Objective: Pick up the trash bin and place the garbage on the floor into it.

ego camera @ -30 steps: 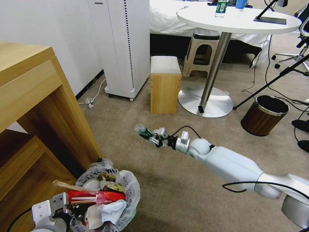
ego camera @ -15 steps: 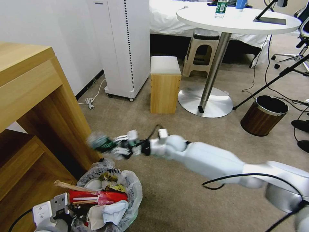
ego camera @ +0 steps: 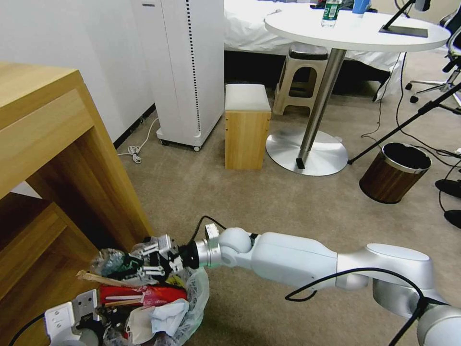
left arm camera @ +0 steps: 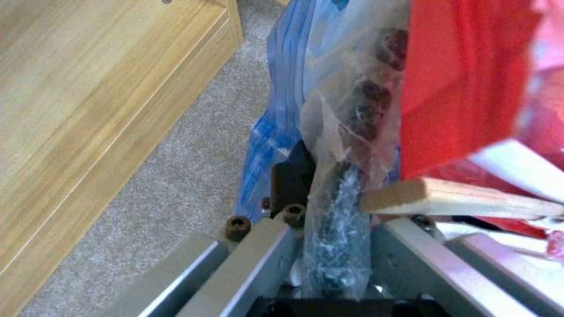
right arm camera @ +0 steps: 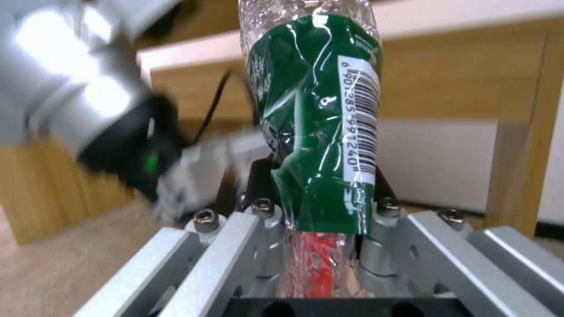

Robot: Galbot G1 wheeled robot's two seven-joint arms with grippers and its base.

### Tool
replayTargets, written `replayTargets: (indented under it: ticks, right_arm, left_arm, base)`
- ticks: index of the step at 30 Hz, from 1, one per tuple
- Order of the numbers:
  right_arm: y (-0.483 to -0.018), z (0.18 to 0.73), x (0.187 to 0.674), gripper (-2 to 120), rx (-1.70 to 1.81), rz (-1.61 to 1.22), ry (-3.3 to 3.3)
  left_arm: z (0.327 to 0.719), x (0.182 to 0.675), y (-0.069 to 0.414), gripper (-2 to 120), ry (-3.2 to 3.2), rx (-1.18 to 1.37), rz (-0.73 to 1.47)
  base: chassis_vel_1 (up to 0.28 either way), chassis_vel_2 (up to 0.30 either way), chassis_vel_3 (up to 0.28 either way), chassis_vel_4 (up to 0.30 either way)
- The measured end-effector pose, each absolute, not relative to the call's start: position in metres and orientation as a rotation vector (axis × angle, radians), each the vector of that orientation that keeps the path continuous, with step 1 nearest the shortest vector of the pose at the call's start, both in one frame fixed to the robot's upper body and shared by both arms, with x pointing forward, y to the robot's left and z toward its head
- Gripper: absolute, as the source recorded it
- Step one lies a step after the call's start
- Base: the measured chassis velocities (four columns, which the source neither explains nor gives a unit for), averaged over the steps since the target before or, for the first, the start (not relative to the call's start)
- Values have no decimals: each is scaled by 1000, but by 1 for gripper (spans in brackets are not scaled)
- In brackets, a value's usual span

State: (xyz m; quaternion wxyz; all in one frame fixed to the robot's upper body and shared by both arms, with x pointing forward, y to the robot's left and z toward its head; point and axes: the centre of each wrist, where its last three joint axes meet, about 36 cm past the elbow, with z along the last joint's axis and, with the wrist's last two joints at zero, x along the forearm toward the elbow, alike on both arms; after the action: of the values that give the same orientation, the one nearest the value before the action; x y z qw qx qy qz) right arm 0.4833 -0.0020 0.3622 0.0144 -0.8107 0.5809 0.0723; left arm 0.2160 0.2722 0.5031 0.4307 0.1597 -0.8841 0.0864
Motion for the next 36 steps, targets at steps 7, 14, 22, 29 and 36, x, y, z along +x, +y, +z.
replayTargets:
  ticks: [7,14,22,29,36]
  right_arm:
    - [-15,332,470,13,-2540,198,1888]
    - [-26,309,467,13,-2525,150,1981]
    - [-28,310,468,13,-2527,124,1979]
    - [-26,324,479,33,-2570,112,1930]
    - [-20,340,487,60,-2565,124,1918]
  left_arm:
    - [504,215,271,0,-2209,397,215]
    - [505,215,270,0,-2211,395,214]
    - [504,214,270,0,-2210,395,212]
    - [505,214,271,0,-2209,395,209]
    - [507,211,270,0,-2211,397,210]
  base:
    - [0,0,0,0]
    - [0,0,0,0]
    - [0,0,0,0]
    - [0,0,0,0]
    - [0,0,0,0]
